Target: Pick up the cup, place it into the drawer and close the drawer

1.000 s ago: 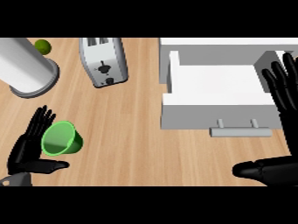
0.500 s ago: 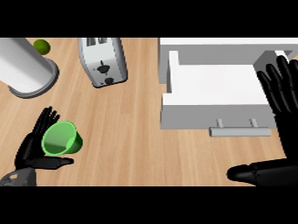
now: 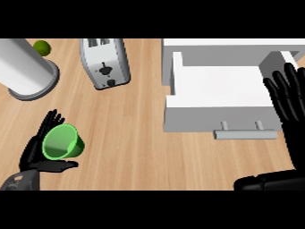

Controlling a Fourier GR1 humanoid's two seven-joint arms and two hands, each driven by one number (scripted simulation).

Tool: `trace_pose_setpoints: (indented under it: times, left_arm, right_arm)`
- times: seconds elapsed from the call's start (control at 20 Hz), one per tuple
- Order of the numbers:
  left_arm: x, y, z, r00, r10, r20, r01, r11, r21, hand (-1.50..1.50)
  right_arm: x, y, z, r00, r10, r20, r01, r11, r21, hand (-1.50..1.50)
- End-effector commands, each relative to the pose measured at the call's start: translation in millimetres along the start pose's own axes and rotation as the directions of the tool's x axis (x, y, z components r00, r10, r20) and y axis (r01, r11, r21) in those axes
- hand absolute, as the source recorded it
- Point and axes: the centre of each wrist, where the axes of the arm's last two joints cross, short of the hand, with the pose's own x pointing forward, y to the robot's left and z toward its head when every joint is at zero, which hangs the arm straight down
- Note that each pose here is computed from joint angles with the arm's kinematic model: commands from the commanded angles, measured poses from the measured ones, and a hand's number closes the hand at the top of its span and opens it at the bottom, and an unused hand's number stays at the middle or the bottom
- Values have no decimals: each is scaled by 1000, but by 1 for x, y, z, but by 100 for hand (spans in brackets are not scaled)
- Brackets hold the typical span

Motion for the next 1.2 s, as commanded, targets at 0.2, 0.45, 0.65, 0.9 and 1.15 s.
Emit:
trace_pose_setpoints:
  times: [0.2,0.45,0.65,0.9,1.15]
  left_arm:
    - [-21,-16,12,991,127,35,-126,992,-32,-150]
    - [-5,-10,-13,980,195,29,-191,975,-109,-150]
    - [-9,-8,-4,961,271,48,-263,956,-129,-150]
    - [-13,-22,-9,943,329,44,-316,932,-178,150]
    - [-4,-23,-22,949,274,158,-247,953,-173,150]
  right_arm:
    - [3,1,3,1000,-2,2,2,1000,0,-150]
    - [9,8,-11,1000,-7,0,7,1000,-5,-150]
    - [-1,8,-9,1000,-11,-5,11,1000,5,-150]
    - [4,-2,-4,1000,-10,-2,10,1000,-1,-150]
    - [9,-2,-15,1000,4,16,-4,1000,0,-150]
